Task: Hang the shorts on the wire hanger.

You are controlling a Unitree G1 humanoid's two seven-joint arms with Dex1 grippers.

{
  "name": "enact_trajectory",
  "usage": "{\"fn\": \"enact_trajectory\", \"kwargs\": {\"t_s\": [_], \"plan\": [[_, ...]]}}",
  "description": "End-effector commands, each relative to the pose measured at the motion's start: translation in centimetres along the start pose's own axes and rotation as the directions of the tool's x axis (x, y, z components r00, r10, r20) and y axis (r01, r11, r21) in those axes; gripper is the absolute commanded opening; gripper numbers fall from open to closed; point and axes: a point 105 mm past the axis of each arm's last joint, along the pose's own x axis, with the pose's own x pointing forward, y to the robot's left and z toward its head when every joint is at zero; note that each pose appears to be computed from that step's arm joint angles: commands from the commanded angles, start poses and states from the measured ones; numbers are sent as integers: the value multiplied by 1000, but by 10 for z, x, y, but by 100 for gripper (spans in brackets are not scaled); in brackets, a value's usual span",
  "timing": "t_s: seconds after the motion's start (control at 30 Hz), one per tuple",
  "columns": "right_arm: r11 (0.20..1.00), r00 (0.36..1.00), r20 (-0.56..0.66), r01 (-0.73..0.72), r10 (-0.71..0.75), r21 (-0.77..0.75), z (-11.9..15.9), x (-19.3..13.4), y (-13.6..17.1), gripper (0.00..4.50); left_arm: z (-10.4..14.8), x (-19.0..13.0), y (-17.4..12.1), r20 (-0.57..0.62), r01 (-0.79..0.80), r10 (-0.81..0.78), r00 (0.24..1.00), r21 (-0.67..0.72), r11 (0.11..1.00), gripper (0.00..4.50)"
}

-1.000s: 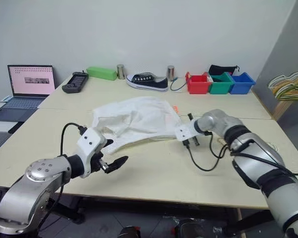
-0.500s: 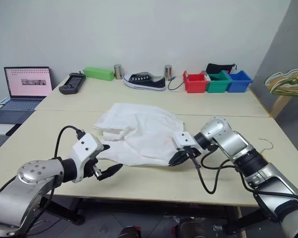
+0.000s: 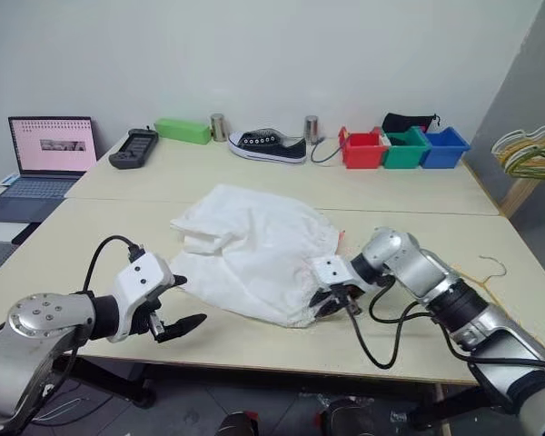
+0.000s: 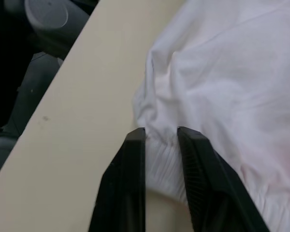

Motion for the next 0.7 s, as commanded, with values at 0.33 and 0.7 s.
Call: {"fn": "enact_trajectory", "kwargs": {"t_s": [0.33,0.7], "plan": [[976,977,70,208,-204,-63,17,-23,15,408,-16,-25,56,5,-137,138,990,147,980,450],[946,949,30,317,-315,-71,1,6,6,448,-33,-5,80,-18,-40,46,999,227,973,450]]}}
